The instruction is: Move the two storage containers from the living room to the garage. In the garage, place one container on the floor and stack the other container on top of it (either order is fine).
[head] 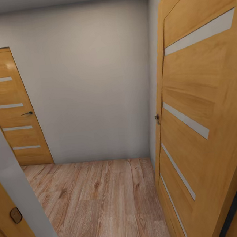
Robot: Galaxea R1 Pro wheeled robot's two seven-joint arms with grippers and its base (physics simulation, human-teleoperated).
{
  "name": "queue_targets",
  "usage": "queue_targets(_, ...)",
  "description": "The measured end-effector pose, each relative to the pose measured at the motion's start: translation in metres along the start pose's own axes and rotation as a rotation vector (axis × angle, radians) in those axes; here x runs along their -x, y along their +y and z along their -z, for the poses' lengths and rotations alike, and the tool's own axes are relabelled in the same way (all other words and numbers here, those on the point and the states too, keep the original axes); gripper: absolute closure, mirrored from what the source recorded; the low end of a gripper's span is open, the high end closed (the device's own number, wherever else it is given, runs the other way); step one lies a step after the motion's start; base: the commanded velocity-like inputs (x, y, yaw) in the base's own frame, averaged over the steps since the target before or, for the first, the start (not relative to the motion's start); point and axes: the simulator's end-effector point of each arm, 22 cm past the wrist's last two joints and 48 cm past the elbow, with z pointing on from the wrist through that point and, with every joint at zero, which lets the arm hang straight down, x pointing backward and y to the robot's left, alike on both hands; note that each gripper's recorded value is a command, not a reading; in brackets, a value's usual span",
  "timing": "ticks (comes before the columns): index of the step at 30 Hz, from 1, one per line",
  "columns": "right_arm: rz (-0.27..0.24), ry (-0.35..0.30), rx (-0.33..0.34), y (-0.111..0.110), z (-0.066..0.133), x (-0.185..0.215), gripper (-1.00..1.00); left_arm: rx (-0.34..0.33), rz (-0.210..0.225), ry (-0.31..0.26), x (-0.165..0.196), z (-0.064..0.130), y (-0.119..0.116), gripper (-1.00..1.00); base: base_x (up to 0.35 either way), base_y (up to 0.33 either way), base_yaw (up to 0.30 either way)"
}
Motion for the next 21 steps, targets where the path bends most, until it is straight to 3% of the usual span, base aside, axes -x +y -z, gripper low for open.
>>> queue_targets(6,0.000,0.000,0.000,0.0000,0.0001,-0.0001,-1.00,0.000,0.001,0.000,-0.0001,0.0001,0.0001,-1.00,0.093,0.000,0.000)
queue_targets(21,-0.001,-0.002,0.000,0.0000,0.0002,0.0002,-1.00,0.002,0.003,-0.001,0.0003,0.0002,0.0013,-1.00,0.299,0.000,0.000)
